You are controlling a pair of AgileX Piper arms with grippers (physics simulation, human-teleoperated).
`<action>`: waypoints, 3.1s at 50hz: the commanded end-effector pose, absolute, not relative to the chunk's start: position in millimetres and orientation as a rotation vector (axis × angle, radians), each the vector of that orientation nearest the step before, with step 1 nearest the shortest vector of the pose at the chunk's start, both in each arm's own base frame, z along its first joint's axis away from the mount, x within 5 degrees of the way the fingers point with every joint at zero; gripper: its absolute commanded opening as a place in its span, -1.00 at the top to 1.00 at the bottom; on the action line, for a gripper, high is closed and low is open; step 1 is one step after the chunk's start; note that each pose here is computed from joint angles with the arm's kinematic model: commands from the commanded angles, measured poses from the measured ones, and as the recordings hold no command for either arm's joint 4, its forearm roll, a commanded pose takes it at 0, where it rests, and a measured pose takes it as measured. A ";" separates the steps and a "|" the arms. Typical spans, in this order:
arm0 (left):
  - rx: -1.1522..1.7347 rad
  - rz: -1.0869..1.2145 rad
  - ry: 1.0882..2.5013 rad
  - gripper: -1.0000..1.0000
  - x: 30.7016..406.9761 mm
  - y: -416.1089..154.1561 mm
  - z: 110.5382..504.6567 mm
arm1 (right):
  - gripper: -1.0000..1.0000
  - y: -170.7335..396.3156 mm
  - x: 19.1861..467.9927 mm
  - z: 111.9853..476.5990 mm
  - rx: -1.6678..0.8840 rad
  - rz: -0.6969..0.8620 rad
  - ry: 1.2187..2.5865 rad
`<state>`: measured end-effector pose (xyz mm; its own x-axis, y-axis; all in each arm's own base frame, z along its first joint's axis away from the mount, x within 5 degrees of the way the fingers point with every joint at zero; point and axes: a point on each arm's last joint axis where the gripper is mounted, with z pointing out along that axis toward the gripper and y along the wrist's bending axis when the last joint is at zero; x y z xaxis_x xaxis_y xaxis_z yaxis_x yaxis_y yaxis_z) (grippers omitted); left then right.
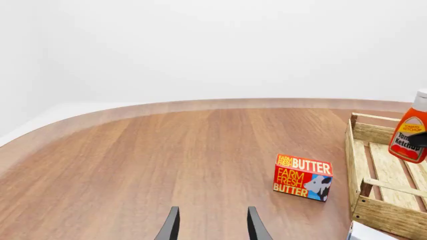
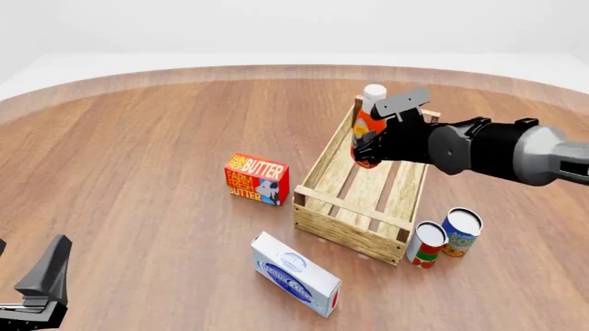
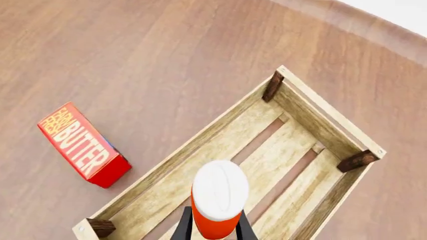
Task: Pick up the ketchup, and put it in the wooden tray.
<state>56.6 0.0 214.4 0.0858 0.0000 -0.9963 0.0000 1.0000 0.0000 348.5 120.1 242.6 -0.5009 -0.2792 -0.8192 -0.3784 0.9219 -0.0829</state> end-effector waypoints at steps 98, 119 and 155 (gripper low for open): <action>0.000 0.000 1.485 -1.00 56.6 0.0 214.4 | 1.00 101.6 394.0 141.7 -0.303 0.126 2.227; 0.000 0.000 1.485 -1.00 56.6 0.0 214.4 | -1.00 99.5 396.1 140.2 -0.303 0.119 2.244; 0.000 0.000 1.485 -1.00 56.6 0.0 214.4 | -1.00 98.4 380.9 207.9 -0.351 0.104 2.138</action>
